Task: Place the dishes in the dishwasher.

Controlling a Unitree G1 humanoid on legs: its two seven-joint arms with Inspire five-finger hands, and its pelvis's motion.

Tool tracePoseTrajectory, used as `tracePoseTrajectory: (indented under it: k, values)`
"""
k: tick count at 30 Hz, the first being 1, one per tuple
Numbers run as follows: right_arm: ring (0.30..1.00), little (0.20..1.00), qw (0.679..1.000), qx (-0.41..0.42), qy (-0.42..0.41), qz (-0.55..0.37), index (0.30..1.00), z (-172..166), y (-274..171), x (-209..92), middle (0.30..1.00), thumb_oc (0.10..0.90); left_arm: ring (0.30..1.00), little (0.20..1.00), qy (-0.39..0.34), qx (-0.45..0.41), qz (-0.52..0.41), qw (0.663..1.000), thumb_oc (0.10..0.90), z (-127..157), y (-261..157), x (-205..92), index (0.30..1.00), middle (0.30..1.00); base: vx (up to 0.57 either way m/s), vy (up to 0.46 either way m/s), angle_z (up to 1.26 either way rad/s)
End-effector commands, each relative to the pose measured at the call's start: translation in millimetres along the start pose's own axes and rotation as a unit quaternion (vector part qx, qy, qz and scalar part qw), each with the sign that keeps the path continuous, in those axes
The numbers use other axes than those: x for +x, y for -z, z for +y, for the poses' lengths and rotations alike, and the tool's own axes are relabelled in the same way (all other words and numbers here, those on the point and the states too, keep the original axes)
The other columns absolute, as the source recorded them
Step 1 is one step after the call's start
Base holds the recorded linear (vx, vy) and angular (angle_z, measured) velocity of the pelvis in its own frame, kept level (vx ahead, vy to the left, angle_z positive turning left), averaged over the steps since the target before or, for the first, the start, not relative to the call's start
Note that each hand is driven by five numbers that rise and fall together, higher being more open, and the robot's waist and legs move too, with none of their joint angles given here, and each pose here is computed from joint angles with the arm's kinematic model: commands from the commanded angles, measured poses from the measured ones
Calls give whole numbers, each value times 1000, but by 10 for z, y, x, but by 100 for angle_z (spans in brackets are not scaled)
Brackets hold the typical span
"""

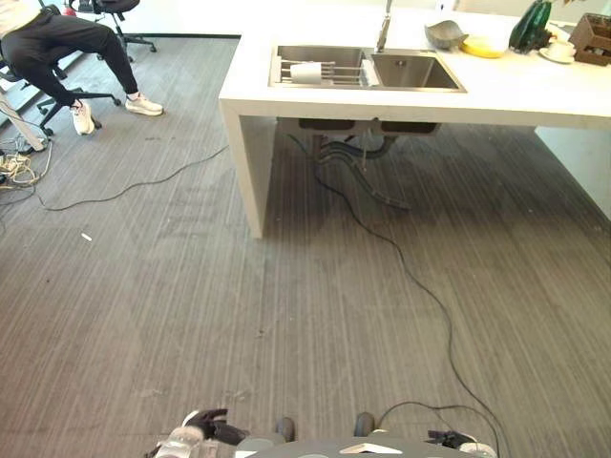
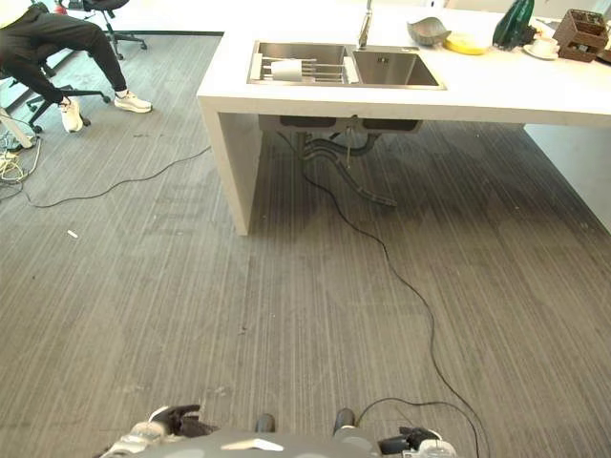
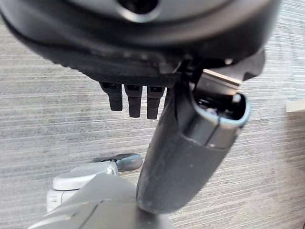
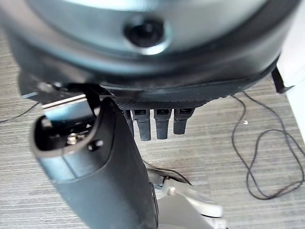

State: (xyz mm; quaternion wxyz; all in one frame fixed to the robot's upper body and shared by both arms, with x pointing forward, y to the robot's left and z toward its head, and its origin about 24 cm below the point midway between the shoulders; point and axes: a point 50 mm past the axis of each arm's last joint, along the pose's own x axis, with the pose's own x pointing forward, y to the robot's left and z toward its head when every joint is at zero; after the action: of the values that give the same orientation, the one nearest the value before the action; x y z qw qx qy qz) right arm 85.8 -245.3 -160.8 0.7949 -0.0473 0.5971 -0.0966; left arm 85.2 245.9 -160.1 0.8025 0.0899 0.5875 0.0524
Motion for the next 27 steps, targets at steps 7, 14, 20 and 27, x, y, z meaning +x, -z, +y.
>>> tracePoseTrajectory:
  k: [7, 14, 20, 27]
  values:
    - [900, 900, 978, -72, 32, -192, 900, -257, -1022, -140, 900, 800, 900, 900, 7, 49, -163, 985, 800, -10, -955, -46, 900, 900, 39, -18, -6]
    - [900, 900, 971, -118, 38, -203, 900, -218, -1006, -160, 900, 800, 900, 900, -61, 101, -213, 970, 800, -1, -1136, -111, 900, 900, 49, -23, 4]
    - [900, 900, 971, -112, 40, -209, 900, -197, -1026, -163, 900, 800, 900, 900, -52, 121, -208, 969, 800, -59, -1090, -105, 900, 900, 28, -12, 0]
    - [900, 900, 969, -100, 26, -224, 900, -99, -1112, -175, 900, 800, 900, 900, -49, 124, -194, 972, 800, -74, -1031, -82, 900, 900, 24, -2, 1]
